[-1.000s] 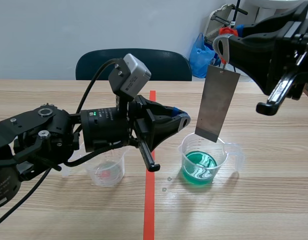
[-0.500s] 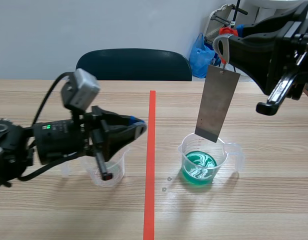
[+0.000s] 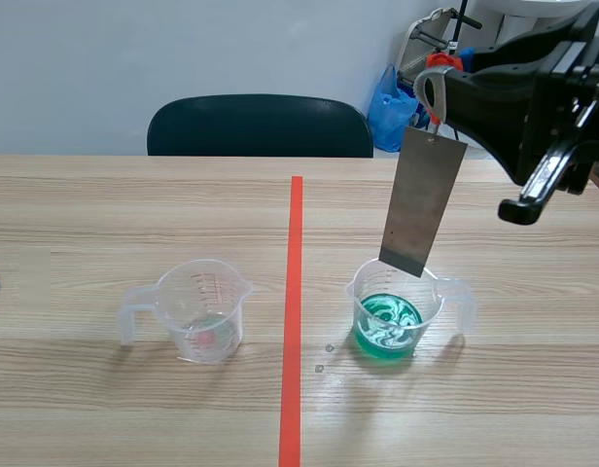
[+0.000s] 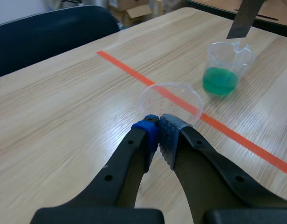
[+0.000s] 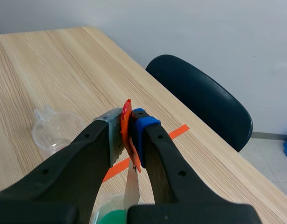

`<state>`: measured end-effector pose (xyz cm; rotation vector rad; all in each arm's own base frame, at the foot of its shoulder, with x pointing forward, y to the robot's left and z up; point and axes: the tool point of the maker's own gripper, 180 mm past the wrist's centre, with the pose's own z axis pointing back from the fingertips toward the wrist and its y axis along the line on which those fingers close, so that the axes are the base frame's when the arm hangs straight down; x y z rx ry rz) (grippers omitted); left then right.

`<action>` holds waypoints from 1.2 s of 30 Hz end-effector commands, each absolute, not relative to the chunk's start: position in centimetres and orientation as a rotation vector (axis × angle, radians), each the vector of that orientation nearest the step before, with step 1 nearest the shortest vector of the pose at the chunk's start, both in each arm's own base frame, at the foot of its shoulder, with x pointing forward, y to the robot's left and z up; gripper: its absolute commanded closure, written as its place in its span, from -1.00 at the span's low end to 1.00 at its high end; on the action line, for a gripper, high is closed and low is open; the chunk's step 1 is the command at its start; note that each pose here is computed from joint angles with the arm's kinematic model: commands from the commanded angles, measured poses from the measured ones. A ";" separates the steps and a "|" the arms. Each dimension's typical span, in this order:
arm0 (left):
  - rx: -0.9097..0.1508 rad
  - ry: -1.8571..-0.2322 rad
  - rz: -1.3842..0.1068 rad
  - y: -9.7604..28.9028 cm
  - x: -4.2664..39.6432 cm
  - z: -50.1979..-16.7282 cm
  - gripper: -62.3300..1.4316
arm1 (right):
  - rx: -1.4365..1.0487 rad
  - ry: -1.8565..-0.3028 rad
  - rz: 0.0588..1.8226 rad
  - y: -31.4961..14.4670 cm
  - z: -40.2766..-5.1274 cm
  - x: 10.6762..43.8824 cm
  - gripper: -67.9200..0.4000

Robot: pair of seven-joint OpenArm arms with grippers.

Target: Do the redox reaction experiment

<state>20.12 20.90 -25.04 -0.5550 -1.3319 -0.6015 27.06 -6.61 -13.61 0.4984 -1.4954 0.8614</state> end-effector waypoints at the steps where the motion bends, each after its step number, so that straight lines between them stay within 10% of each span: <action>1: -0.561 -1.355 -0.549 21.4 18.5 -24.9 0.87 | 0.496 -1.538 0.872 -6.6 -12.3 27.0 0.97; 20: -0.341 -1.415 -0.602 23.8 4.4 -22.7 0.85 | 0.496 -1.538 0.872 -6.6 -12.3 27.0 0.97; 29: -0.316 -1.429 -0.577 23.6 3.6 -22.7 -0.89 | 0.496 -1.538 0.872 -6.6 -12.3 27.0 0.97; 36: -0.304 -1.428 -0.559 23.5 3.3 -22.8 -1.00 | 0.496 -1.538 0.872 -6.6 -12.3 27.0 0.97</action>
